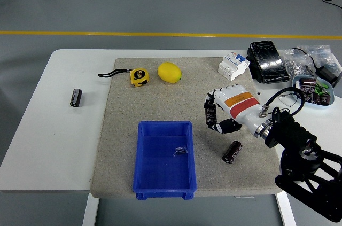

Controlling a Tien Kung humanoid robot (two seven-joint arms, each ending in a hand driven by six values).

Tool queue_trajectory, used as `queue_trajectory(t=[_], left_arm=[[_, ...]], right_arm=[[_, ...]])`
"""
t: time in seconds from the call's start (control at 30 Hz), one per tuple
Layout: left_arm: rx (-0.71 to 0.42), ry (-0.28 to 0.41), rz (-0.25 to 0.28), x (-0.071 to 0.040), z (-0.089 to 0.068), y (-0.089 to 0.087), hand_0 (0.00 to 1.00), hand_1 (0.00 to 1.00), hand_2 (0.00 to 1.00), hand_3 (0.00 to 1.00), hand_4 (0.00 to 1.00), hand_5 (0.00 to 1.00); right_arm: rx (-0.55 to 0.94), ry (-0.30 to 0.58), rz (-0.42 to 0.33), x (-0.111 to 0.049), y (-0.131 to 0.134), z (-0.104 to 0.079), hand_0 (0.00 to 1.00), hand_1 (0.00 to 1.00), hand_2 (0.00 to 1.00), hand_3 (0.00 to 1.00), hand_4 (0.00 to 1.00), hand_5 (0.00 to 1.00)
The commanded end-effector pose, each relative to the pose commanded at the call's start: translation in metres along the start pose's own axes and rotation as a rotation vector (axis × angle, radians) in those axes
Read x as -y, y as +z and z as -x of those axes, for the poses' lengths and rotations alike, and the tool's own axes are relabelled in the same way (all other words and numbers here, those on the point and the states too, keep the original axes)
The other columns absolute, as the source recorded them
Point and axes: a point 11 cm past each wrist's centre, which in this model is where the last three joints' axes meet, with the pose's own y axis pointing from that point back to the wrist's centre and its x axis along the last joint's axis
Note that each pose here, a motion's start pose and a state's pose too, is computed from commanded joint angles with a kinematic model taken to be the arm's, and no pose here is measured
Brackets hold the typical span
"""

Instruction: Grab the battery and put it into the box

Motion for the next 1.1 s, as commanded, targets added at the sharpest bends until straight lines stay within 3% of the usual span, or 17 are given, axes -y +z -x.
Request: queue_trajectory(t=[0.13,0.17,0.33,0.37,0.53,0.57,0.73,0.77,1.1], left_arm=[[0.004,-0.004,-0.003,0.000,0.000,-0.002,0.683,0.646,0.682,0.615,0.619,0.668],[0.009,-0.005,-0.002,0.000,0.000,-0.002,0.684,0.641,0.684,0.615,0.620,0.668],[0.018,-0.007,0.002,0.000,-0.003,-0.001,0.684,0.641,0.684,0.615,0.620,0.668],[0.022,-0.006,0.003,0.000,-0.005,0.000,0.684,0.641,0.682,0.615,0.620,0.666],[0.042,-0.003,0.010,0.000,-0.011,0.003,0.684,0.641,0.682,0.615,0.620,0.666],[0.040,-0.003,0.009,0.000,-0.011,0.003,0.683,0.641,0.684,0.615,0.621,0.668],[0.045,-0.005,0.009,0.000,-0.011,0.002,0.683,0.641,0.684,0.615,0.621,0.668],[0.044,-0.005,0.008,0.000,-0.010,0.002,0.683,0.641,0.684,0.614,0.623,0.672],[0.039,-0.003,0.004,0.000,-0.008,0.000,0.684,0.640,0.684,0.615,0.621,0.668]], right_arm=[[-0.006,0.000,-0.111,0.000,-0.040,-0.004,0.228,0.425,0.490,0.496,0.846,0.060],[-0.006,-0.006,-0.137,0.001,-0.050,-0.003,0.285,0.437,0.501,0.517,0.865,0.091],[0.007,-0.060,-0.206,0.005,-0.076,0.006,0.285,0.437,0.501,0.517,0.865,0.091],[0.012,-0.081,-0.208,0.006,-0.079,0.008,0.327,0.490,0.559,0.576,0.911,0.216],[-0.008,-0.166,-0.208,0.009,-0.084,0.017,0.327,0.490,0.559,0.576,0.911,0.216],[-0.009,-0.185,-0.208,0.009,-0.084,0.019,0.529,0.634,0.753,0.795,0.998,0.330],[-0.004,-0.229,-0.226,0.009,-0.088,0.025,0.529,0.634,0.753,0.795,0.998,0.330],[-0.001,-0.230,-0.229,0.009,-0.088,0.025,0.735,0.772,0.871,0.898,0.998,0.299],[0.035,-0.167,-0.218,0.013,-0.085,0.012,0.747,0.784,0.883,0.914,0.991,0.255]])
